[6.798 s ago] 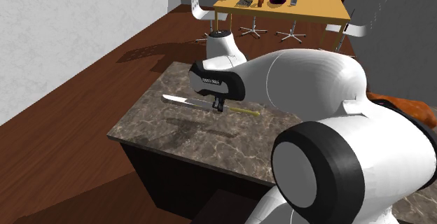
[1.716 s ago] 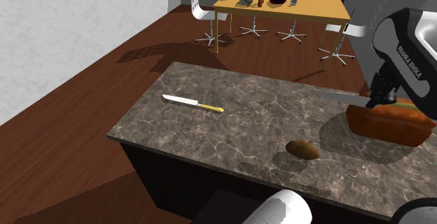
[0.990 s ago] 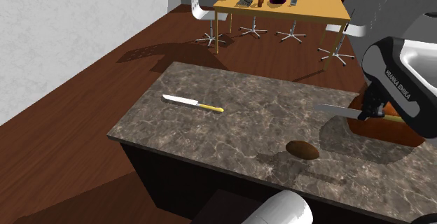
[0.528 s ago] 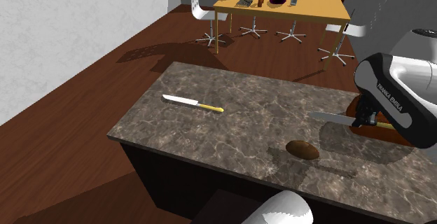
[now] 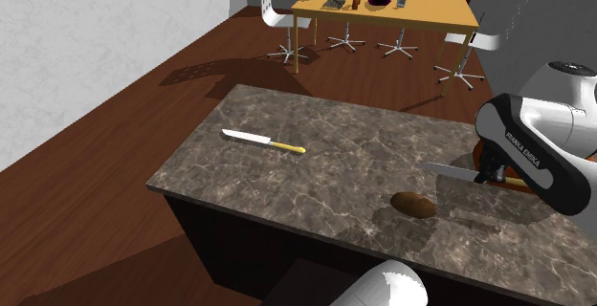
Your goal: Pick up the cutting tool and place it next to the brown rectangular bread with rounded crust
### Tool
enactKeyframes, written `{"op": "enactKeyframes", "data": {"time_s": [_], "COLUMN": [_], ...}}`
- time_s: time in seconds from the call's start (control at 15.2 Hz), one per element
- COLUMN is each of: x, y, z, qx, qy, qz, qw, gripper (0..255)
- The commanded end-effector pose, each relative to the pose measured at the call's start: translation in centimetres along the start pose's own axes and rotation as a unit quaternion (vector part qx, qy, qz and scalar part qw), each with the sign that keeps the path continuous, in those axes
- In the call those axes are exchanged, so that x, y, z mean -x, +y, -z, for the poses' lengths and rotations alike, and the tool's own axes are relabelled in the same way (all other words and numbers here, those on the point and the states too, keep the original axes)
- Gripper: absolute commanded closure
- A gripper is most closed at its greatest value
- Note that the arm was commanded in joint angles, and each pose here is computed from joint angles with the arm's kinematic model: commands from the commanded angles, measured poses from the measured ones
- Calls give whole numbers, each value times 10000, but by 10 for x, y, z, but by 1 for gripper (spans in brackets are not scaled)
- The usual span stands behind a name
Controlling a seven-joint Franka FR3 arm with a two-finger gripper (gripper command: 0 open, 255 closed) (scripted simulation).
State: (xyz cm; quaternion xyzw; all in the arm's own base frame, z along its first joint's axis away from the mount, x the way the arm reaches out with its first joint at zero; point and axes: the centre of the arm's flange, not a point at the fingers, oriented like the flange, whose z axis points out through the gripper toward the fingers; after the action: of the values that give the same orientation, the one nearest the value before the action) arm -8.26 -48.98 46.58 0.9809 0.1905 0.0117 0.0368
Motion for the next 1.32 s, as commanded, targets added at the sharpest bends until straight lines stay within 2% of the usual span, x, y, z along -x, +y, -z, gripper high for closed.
{"op": "enactKeyframes", "data": {"time_s": [0.0, 0.4, 0.92, 0.99, 1.25], "x": [0, 1, 1, 1, 1], "y": [-1, -3, -3, -3, -3], "z": [-11, -44, -44, -44, -44], "qx": [1, 1, 1, 1, 1], "qy": [0, 0, 0, 0, 0], "qz": [1, 1, 0, 0, 0], "qw": [10000, 10000, 10000, 10000, 10000], "gripper": [255, 255, 255, 0, 0]}}
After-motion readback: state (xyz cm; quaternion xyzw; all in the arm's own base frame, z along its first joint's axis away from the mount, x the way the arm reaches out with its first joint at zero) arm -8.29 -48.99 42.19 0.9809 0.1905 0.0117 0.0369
